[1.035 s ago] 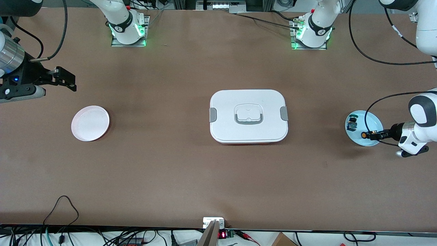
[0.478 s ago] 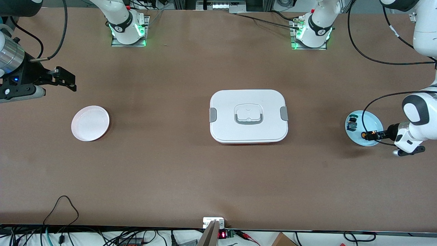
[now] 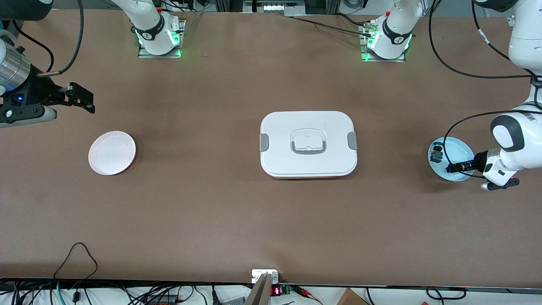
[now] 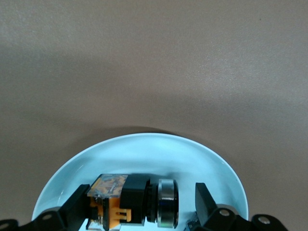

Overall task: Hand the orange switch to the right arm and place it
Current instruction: 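Lower the left gripper and grasp the orange switch, then lift the switch with the left gripper while the right gripper reaches inward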

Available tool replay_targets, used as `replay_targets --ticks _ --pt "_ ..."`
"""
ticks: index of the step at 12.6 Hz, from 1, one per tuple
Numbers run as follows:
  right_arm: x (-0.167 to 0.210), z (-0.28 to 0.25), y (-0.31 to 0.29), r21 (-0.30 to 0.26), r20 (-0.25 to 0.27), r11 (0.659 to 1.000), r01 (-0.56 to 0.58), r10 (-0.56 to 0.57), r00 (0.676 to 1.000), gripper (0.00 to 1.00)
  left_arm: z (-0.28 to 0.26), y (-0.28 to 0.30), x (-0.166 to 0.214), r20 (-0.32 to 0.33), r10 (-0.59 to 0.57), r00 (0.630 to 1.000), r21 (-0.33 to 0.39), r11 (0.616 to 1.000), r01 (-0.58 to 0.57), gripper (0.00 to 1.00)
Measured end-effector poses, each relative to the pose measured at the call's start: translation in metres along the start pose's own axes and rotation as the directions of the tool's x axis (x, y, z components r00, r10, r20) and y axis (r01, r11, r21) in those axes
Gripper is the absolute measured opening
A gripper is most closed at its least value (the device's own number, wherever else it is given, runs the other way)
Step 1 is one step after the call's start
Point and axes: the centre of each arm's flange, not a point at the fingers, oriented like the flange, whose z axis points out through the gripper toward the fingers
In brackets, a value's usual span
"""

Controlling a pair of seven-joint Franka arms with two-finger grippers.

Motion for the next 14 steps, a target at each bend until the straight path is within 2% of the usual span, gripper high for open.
replay_targets --ticks 2,4,7,9,14 --pt "0.0 0.0 0.0 0.0 0.0 1.0 0.0 0.0 1.0 1.0 0.0 0.0 0.0 0.0 0.0 1.0 0.0 1.0 0.0 0.91" --pt "0.0 0.0 0.0 0.0 0.0 1.0 0.0 0.0 1.0 1.0 0.001 0.0 -0.001 0.003 0.0 1.0 0.0 1.0 0.0 0.72" --pt "0.0 0.0 0.0 0.0 0.0 1.0 0.0 0.0 1.0 1.0 0.0 0.0 -0.003 0.014 0.032 0.999 -0.004 0.999 -0.032 0.72" --pt "0.0 0.0 0.0 0.0 0.0 1.0 0.0 0.0 1.0 1.0 -0.007 0.003 -0.005 0.065 0.047 0.997 -0.02 0.999 -0.046 0.72" --pt "0.0 0.0 0.0 0.0 0.0 1.0 0.0 0.0 1.0 1.0 -0.099 0.018 0.005 0.162 0.083 0.983 -0.065 0.995 -0.073 0.72"
